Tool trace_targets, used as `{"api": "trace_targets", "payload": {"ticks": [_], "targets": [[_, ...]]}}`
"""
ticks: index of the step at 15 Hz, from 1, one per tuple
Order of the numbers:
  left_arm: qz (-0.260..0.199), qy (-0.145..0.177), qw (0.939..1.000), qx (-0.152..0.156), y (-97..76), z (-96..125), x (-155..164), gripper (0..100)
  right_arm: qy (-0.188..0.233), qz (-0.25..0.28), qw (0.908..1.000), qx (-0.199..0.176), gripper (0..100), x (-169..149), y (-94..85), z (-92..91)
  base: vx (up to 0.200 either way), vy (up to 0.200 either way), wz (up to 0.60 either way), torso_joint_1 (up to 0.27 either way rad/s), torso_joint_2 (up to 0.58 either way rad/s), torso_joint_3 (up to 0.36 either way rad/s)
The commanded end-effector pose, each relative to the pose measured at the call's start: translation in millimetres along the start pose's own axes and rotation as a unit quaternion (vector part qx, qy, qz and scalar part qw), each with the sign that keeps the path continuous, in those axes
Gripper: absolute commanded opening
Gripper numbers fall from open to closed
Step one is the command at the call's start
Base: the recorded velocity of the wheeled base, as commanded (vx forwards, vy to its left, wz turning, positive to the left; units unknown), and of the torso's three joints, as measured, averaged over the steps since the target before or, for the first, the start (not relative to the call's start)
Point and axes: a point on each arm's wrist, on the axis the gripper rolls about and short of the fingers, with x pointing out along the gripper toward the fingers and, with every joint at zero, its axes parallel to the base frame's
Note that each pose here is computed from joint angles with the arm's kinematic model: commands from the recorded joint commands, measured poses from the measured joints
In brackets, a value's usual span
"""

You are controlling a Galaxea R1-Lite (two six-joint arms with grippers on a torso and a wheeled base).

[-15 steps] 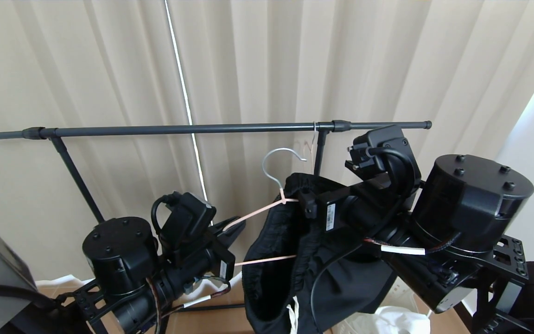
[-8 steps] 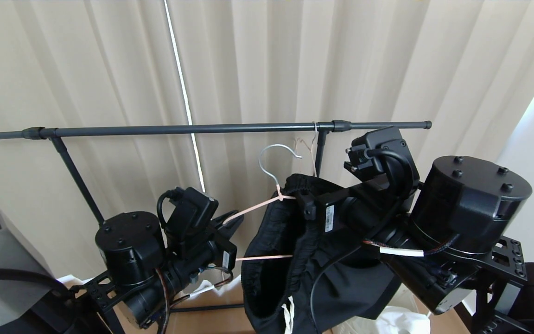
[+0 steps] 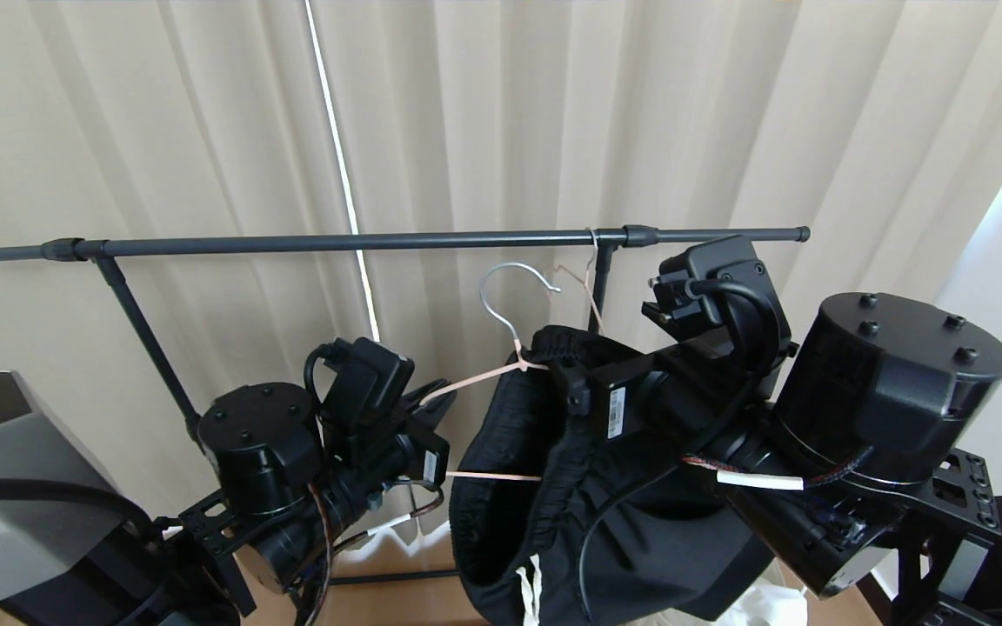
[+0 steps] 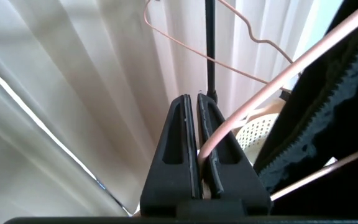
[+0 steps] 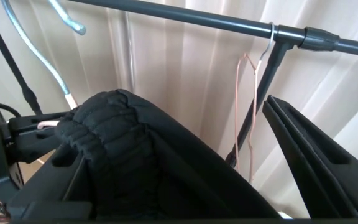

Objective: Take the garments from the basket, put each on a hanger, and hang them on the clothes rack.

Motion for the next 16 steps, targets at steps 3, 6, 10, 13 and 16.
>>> {"api": "trace_targets", "payload": {"ticks": [3, 6, 10, 13, 16], "targets": [[0.013, -0.005, 0.9999, -0.001, 6.5, 0.1, 6.3, 0, 0.000, 0.001, 1.0000, 0.000, 100, -0.1, 0.5, 0.4, 0.000, 0.000, 0.00, 0.000, 0.00, 0.000], [0.029, -0.007, 0.9995, -0.002, 10.1, 1.9, 9.0, 0, 0.005, 0.002, 1.0000, -0.003, 100, 0.5, 1.0, -2.8, 0.000, 0.000, 0.00, 0.000, 0.00, 0.000], [0.043, -0.009, 0.9990, -0.002, 10.9, 3.6, 10.4, 0, 0.014, 0.009, 0.9998, -0.008, 100, -1.3, 5.0, -7.4, 0.000, 0.000, 0.00, 0.000, 0.00, 0.000], [0.053, -0.015, 0.9985, -0.003, 11.8, 7.8, 14.4, 0, 0.019, 0.017, 0.9996, -0.011, 100, -3.7, 8.0, -10.3, 0.000, 0.000, 0.00, 0.000, 0.00, 0.000], [0.054, -0.016, 0.9984, -0.003, 12.0, 8.6, 14.4, 0, 0.022, 0.021, 0.9994, -0.013, 100, -5.2, 8.4, -12.9, 0.000, 0.000, 0.00, 0.000, 0.00, 0.000]]}}
